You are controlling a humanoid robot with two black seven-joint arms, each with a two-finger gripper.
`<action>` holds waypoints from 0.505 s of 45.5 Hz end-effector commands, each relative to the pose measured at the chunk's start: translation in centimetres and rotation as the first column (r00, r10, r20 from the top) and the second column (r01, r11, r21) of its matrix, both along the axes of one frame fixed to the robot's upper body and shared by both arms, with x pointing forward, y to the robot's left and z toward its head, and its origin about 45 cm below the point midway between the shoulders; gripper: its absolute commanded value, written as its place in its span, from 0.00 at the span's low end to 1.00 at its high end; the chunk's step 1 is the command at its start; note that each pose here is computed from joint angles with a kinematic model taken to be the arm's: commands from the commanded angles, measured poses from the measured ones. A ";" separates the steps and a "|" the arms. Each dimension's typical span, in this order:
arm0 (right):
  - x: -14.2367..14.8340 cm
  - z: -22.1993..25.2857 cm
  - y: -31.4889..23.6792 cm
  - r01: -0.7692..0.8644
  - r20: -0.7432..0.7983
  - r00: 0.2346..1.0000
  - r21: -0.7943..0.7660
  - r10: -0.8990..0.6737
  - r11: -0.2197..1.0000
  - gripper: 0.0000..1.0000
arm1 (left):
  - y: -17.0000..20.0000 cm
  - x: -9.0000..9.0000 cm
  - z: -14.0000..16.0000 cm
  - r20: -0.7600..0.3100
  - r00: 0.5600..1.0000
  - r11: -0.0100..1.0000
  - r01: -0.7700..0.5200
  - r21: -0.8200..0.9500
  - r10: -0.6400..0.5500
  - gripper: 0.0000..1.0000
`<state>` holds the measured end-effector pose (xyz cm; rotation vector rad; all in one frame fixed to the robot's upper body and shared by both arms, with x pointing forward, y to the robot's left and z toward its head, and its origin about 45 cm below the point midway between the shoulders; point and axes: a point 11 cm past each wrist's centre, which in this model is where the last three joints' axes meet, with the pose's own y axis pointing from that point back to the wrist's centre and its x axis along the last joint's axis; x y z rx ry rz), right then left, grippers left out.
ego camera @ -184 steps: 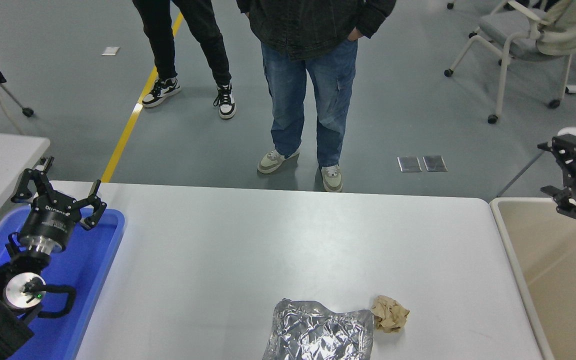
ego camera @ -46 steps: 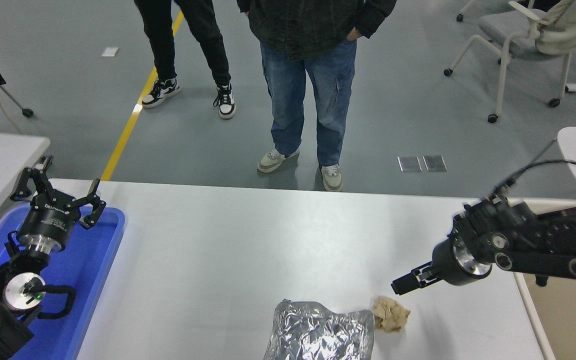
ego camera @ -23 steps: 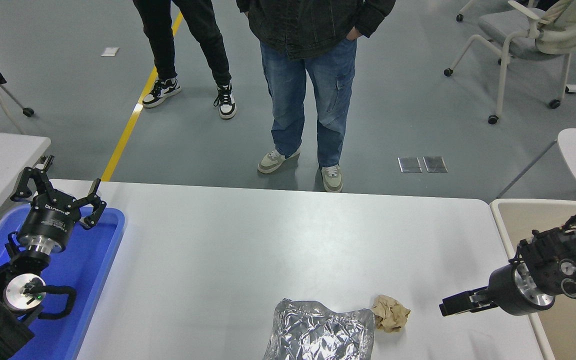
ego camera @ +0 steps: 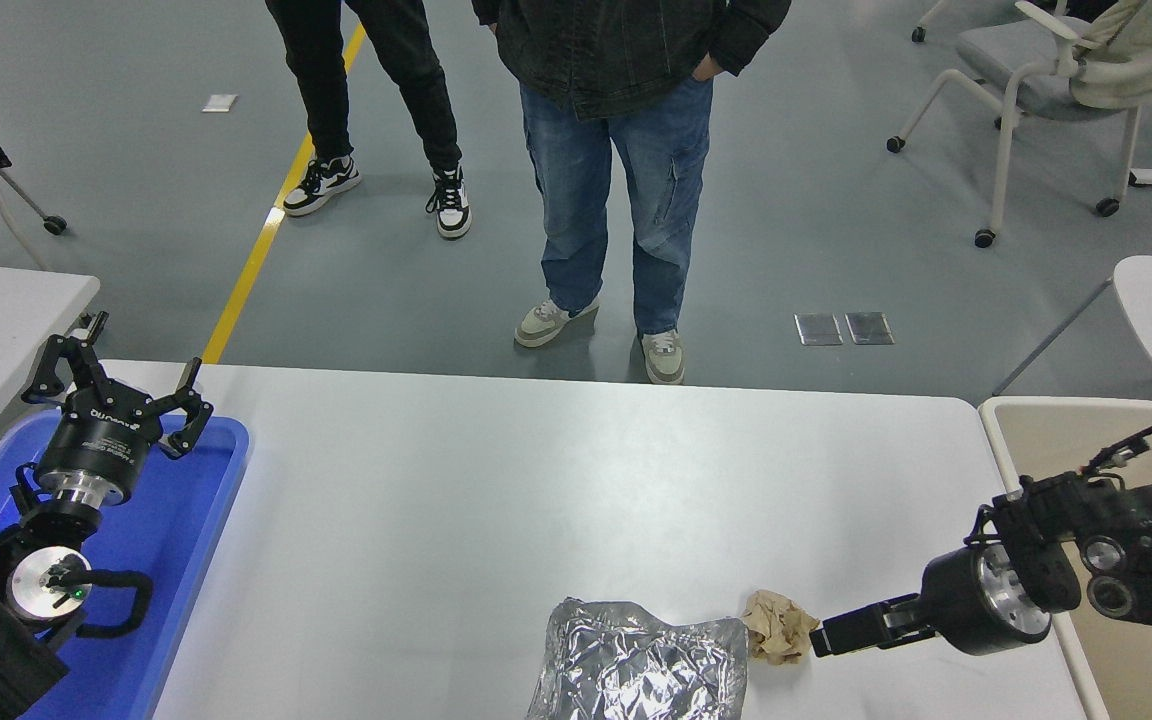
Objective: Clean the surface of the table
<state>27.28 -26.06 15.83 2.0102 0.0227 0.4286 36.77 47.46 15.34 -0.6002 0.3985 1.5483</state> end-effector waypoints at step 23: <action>-1.5 -4.5 3.2 -0.055 -0.078 0.995 0.002 0.055 0.998 0.99 | 0.0 0.0 0.0 0.000 1.000 1.000 0.000 0.000 0.000 1.00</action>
